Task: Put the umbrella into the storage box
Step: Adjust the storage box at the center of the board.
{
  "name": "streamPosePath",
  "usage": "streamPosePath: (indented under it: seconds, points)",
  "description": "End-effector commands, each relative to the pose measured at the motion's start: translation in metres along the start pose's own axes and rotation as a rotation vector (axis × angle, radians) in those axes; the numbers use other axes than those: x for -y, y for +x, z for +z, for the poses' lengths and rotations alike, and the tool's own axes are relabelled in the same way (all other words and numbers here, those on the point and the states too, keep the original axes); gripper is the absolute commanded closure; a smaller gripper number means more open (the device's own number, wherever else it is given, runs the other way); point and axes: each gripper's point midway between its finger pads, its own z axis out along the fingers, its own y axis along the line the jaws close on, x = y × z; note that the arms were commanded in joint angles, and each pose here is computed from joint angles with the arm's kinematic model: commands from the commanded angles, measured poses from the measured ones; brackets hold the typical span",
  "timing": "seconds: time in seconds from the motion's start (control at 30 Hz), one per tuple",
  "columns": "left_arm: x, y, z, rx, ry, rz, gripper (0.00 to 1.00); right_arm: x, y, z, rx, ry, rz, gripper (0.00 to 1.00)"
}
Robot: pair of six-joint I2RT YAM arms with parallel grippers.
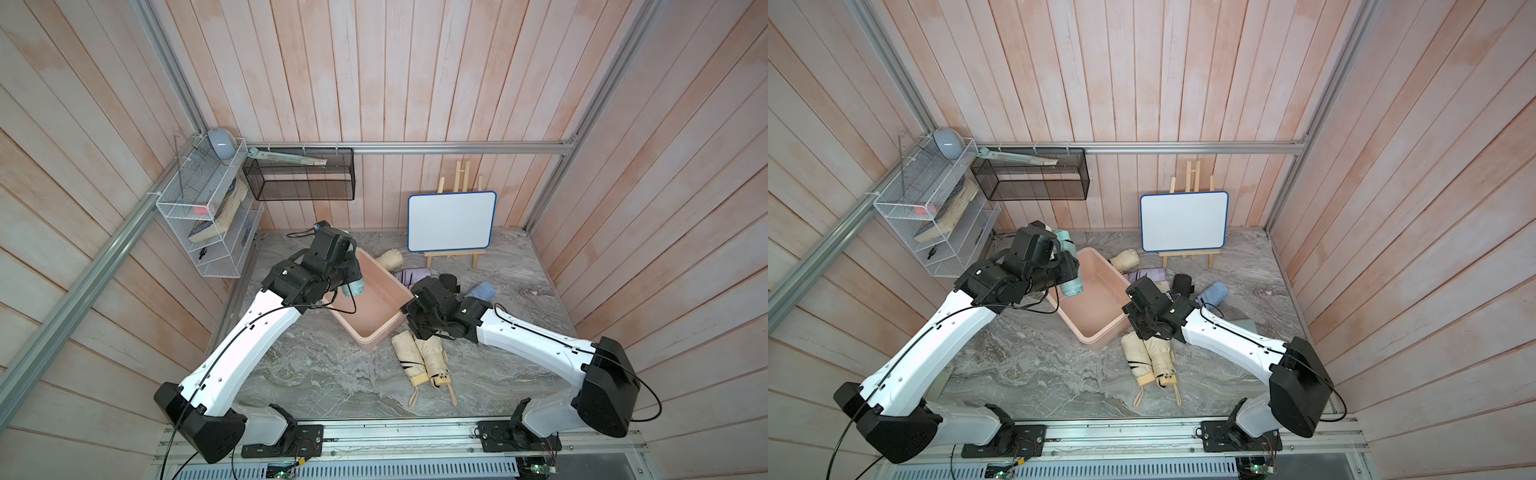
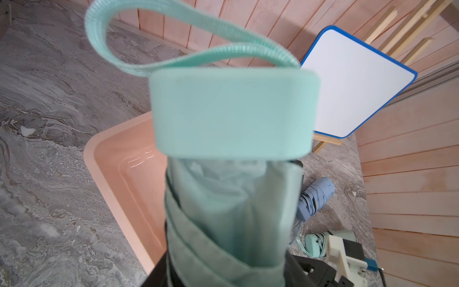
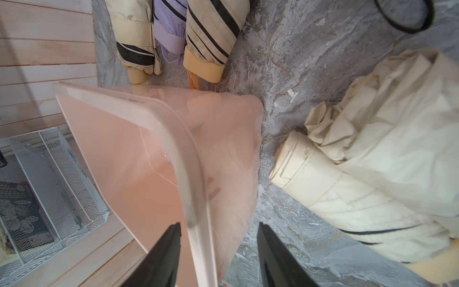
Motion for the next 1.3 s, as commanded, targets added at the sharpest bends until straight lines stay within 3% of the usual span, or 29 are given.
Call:
streamPosePath:
  seconds: [0.0, 0.43, 0.9, 1.27]
  points:
    - [0.015, -0.019, -0.013, 0.086, 0.103, -0.011, 0.65, -0.001, 0.003, 0.001, 0.008, 0.047, 0.012, 0.46]
    - [0.015, -0.031, -0.016, 0.123, 0.107, -0.013, 0.65, -0.002, 0.003, 0.027, 0.041, 0.223, -0.076, 0.68]
    - [-0.007, -0.034, -0.016, 0.148, 0.039, -0.045, 0.65, -0.007, 0.002, 0.034, 0.008, 0.405, -0.281, 0.75]
    - [-0.033, -0.041, -0.014, 0.108, 0.002, 0.006, 0.66, -0.027, -0.027, 0.015, 0.035, 0.363, -0.392, 0.80]
